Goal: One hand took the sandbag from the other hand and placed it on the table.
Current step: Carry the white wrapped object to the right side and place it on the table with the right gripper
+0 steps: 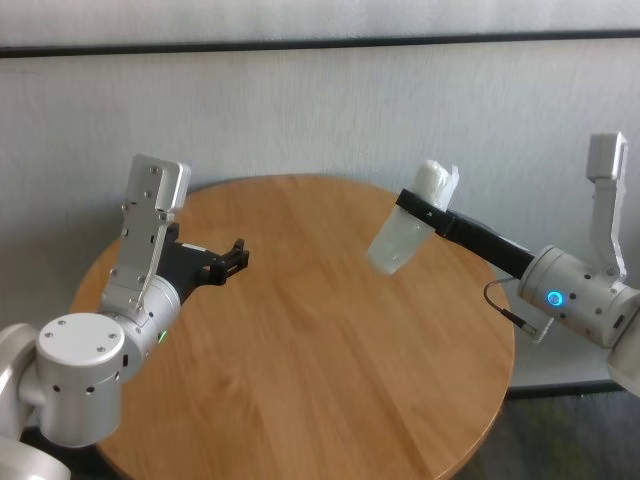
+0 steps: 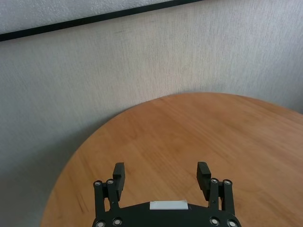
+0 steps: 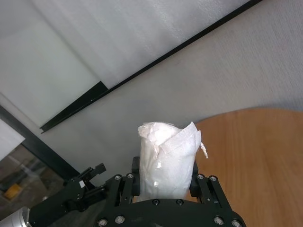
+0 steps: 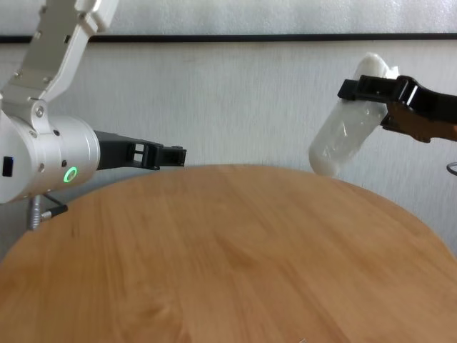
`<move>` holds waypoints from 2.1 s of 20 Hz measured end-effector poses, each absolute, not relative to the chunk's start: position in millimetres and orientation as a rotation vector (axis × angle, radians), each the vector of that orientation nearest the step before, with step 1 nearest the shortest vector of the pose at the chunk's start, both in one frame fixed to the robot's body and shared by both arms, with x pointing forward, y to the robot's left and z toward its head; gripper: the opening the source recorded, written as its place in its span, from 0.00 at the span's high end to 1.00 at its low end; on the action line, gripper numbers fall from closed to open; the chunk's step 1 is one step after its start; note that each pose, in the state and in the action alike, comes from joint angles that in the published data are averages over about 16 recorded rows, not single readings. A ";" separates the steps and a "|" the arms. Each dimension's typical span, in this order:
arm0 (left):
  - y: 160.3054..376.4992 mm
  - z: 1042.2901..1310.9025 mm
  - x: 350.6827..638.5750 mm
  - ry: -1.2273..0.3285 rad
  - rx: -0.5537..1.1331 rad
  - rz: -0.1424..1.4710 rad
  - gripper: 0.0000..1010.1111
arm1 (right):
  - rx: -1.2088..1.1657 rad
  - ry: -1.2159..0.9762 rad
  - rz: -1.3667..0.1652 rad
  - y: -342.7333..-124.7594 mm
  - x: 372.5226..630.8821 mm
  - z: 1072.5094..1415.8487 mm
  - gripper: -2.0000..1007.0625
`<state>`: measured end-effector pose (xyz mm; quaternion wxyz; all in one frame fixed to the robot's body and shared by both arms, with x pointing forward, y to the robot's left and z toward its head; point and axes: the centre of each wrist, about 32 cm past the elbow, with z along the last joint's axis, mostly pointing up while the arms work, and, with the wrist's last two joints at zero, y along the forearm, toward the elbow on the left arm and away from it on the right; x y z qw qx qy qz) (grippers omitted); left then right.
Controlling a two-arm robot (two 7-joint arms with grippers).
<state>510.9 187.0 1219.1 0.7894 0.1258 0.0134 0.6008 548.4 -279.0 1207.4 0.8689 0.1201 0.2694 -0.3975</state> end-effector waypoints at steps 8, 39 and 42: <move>187.2 1218.9 511.1 0.026 0.270 1.300 0.01 | 0.235 0.524 -0.845 -285.0 546.0 1210.2 0.46; 186.9 1218.4 511.0 0.019 0.274 1.309 0.01 | 0.034 0.403 -1.017 -337.5 544.9 1194.8 0.46; 186.9 1218.4 511.0 0.019 0.275 1.309 0.01 | 0.009 0.403 -1.023 -338.7 547.7 1192.0 0.46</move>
